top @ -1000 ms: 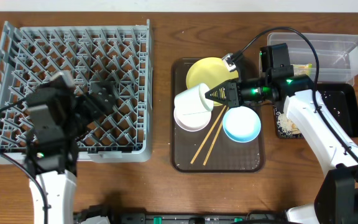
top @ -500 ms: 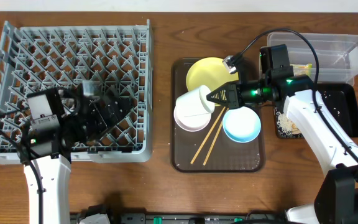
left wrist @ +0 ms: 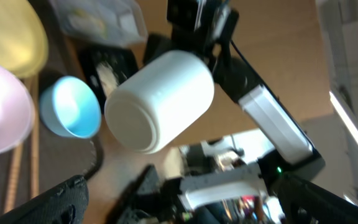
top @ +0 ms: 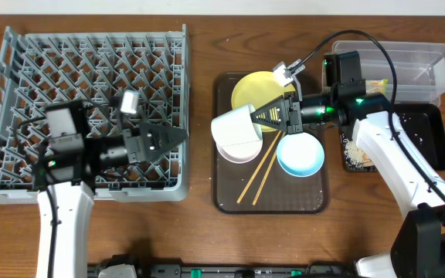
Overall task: Sort waste into correct bins and load items into the dishwasher rack
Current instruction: 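Extend the left gripper toward the white bowl held by the right gripper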
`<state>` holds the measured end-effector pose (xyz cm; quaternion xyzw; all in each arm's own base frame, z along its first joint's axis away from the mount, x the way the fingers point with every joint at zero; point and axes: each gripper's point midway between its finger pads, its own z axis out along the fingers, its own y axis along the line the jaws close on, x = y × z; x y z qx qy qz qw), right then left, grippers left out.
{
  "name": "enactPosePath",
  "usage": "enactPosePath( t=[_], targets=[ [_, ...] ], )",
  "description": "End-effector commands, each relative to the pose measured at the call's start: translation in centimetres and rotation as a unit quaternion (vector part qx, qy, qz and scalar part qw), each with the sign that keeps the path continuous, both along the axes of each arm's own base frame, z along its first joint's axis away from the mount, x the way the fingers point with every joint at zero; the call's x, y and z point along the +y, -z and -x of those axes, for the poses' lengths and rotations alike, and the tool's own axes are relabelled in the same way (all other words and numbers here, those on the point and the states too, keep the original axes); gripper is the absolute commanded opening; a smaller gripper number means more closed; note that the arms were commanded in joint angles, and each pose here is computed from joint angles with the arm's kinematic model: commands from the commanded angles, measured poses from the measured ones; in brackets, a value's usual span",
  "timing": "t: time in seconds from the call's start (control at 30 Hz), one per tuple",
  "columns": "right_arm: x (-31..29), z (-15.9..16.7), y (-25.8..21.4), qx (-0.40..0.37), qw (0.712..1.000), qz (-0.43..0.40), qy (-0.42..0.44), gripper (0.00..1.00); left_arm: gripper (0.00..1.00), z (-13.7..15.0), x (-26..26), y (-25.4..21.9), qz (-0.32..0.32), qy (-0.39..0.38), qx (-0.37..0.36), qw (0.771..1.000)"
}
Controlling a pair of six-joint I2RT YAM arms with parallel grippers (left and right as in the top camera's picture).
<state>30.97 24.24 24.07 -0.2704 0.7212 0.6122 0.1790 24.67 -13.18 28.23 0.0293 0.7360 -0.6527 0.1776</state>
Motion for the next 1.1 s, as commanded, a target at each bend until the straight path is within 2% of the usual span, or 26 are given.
enactPosePath(
  t=[0.0, 0.23, 0.57, 0.8, 0.97, 1.07],
  targets=[
    [0.3, 1.5, -2.1, -0.005, 0.997, -0.060, -0.051, 0.01, 0.98, 0.2, -1.4, -0.2, 0.008, 0.037, -0.008, 0.999],
    [0.8, 2.3, -2.9, -0.009, 0.994, -0.080, -0.075, 0.01, 0.98, -0.4, -3.4, 0.8, 0.003, 0.072, 0.005, 0.997],
    [1.8, 2.9, -3.0, -0.026, 0.992, -0.080, -0.091, 0.01, 1.00, -1.9, -5.5, -0.6, -0.003, 0.082, -0.014, 0.996],
    [2.0, 2.2, -2.9, -0.046, 0.993, -0.071, -0.080, 0.01, 1.00, -1.5, -7.2, -0.3, -0.011, 0.089, 0.023, 0.996],
    [2.1, 1.6, -2.8, -0.051, 0.994, -0.064, -0.070, 0.01, 0.97, -1.1, -7.8, -0.4, -0.008, 0.097, 0.047, 0.994],
    [2.1, 1.6, -2.7, -0.051, 0.994, -0.062, -0.069, 0.01, 0.90, -1.2, -7.8, -0.6, -0.005, 0.096, 0.051, 0.994]
  ],
)
